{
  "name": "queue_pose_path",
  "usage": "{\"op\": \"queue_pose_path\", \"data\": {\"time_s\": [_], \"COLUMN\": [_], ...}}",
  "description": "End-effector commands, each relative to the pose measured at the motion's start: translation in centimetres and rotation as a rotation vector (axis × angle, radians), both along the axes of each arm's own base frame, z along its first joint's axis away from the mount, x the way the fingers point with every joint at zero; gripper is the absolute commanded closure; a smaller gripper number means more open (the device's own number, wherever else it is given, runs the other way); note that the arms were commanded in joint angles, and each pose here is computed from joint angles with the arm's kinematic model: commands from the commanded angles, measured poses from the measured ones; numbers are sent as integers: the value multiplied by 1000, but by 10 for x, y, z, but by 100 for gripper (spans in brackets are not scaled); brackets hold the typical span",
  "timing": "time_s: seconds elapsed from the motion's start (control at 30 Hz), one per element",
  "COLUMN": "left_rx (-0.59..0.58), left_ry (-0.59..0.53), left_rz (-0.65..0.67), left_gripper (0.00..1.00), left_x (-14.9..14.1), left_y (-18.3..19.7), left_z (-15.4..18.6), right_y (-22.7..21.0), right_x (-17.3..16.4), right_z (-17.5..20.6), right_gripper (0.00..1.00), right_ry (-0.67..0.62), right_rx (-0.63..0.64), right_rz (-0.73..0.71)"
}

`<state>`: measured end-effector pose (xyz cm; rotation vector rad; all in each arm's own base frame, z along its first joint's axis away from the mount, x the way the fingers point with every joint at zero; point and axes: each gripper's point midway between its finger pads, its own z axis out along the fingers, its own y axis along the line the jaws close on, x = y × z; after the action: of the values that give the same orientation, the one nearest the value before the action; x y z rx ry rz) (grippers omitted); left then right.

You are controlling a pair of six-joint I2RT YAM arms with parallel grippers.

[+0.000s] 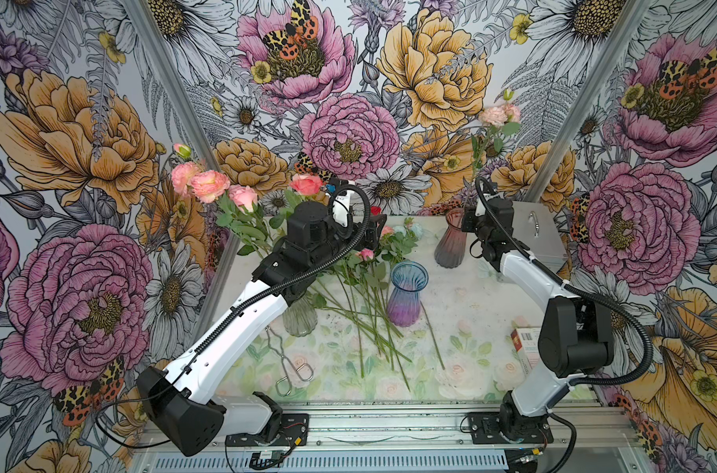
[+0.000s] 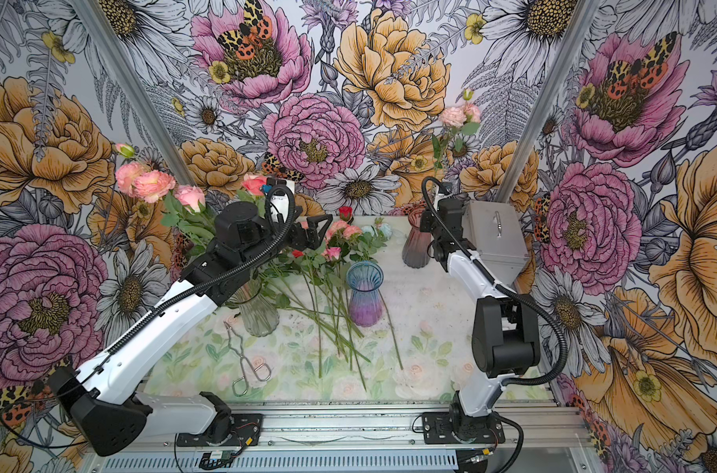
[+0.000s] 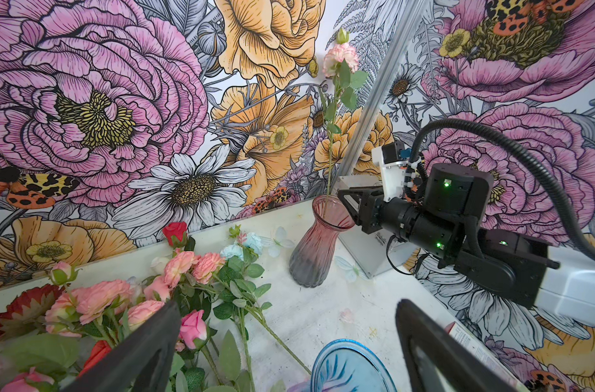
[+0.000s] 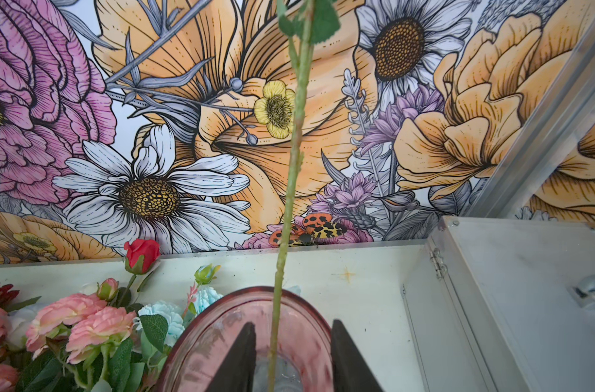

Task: Place the pink flowers into the vase
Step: Place the flower in the vase.

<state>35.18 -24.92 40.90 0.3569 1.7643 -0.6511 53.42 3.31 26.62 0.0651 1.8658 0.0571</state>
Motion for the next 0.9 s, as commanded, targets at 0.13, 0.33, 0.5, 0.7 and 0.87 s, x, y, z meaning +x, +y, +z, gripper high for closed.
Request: {"op": "queue_pose_path", "data": {"time_s": [0.13, 0.33, 0.5, 0.7, 0.87], "left_rx": [-19, -22, -55, -70, -83], "left_ry": [-37, 45, 111, 129, 123], "left_rz": [-10, 66, 88, 83, 70], "left_gripper": [1, 1, 1, 1, 1], "left_x": [-13, -1, 5, 0, -7], "left_y": [2, 19, 30, 30, 32], "left_z": [16, 8, -4, -8, -4], "right_y": [0, 29, 82, 119, 143], "right_x": [-25, -67, -119, -166, -179], "right_z": [41, 58, 52, 41, 13], "right_gripper": [37, 14, 12, 13, 19], "right_ry": [-60, 43, 230, 392, 513], "right_rx": [19, 25, 138, 214, 232], "right_rz": [-17, 50, 256, 410, 479]}}
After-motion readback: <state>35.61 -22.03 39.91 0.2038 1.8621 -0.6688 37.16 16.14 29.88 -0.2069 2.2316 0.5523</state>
